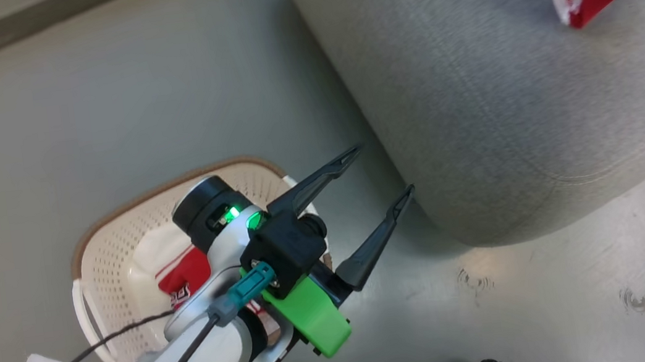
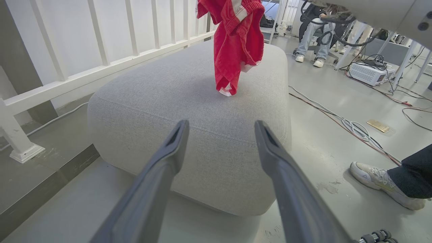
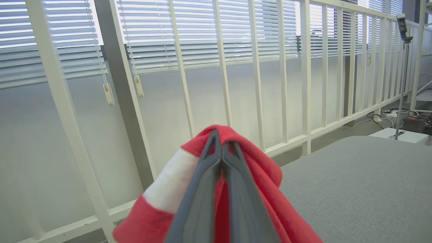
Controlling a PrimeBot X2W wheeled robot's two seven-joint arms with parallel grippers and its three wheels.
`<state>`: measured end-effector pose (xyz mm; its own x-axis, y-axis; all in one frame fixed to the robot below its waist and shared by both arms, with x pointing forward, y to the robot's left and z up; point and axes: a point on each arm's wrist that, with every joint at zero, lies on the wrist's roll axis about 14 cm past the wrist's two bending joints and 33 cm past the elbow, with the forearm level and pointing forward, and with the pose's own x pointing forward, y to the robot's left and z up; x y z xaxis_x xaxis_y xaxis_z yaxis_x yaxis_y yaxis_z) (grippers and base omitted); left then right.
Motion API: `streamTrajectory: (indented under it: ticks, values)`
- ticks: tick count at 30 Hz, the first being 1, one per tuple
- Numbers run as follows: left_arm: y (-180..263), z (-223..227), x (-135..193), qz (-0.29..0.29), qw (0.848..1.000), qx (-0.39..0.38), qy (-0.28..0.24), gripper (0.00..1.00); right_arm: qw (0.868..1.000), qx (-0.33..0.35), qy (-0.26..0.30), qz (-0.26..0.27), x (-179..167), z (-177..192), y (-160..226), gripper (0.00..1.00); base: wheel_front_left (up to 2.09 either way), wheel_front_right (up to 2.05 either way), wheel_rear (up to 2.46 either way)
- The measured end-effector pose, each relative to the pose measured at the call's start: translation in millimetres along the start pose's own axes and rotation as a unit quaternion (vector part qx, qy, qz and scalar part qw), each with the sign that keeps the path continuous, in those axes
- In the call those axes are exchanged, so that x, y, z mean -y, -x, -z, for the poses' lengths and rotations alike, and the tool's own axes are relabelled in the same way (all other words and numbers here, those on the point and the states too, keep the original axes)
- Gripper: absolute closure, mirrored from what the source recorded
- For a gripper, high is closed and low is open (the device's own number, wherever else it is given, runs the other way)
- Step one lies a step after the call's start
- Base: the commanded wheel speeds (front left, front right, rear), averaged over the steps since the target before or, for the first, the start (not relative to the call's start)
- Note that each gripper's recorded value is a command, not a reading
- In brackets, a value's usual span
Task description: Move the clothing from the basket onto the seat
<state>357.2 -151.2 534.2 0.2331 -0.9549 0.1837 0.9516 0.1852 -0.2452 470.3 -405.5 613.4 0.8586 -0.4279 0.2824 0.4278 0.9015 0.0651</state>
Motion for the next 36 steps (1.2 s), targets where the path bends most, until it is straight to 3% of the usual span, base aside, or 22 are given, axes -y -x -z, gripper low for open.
streamTrajectory:
  ticks: [9, 19, 27, 28, 29, 36]
  values:
    - [8, 17, -31, -0.026, 1.0, -0.011, 0.014, 0.0, 0.998, -0.05, 0.028, 0.004, -3, 54, -26, 1.0, 0.0, 0.0, 0.0]
    - [24, 54, -60, -0.05, 0.997, -0.044, 0.04, 0.0, 0.984, -0.175, 0.026, 0.005, -19, 160, -1, 1.0, 0.0, 0.0, 0.0]
    - [21, 54, -63, -0.046, 0.998, -0.038, 0.037, 0.0, 0.978, -0.206, 0.029, 0.023, -6, 179, 11, 1.0, 0.0, 0.0, 0.0]
    - [21, 54, -63, -0.046, 0.997, -0.039, 0.037, 0.0, 0.978, -0.206, 0.029, 0.023, -6, 178, 11, 0.08, 0.0, 0.0, 0.0]
    - [22, 55, -63, -0.047, 0.997, -0.039, 0.036, 0.0, 0.978, -0.207, 0.028, 0.024, -6, 178, 11, 0.0, 0.0, 0.0, 0.0]
    - [20, 48, -60, -0.046, 0.998, -0.032, 0.024, 0.0, 0.98, -0.195, 0.026, 0.012, -10, 164, 8, 0.0, 0.0, 0.0, 0.0]
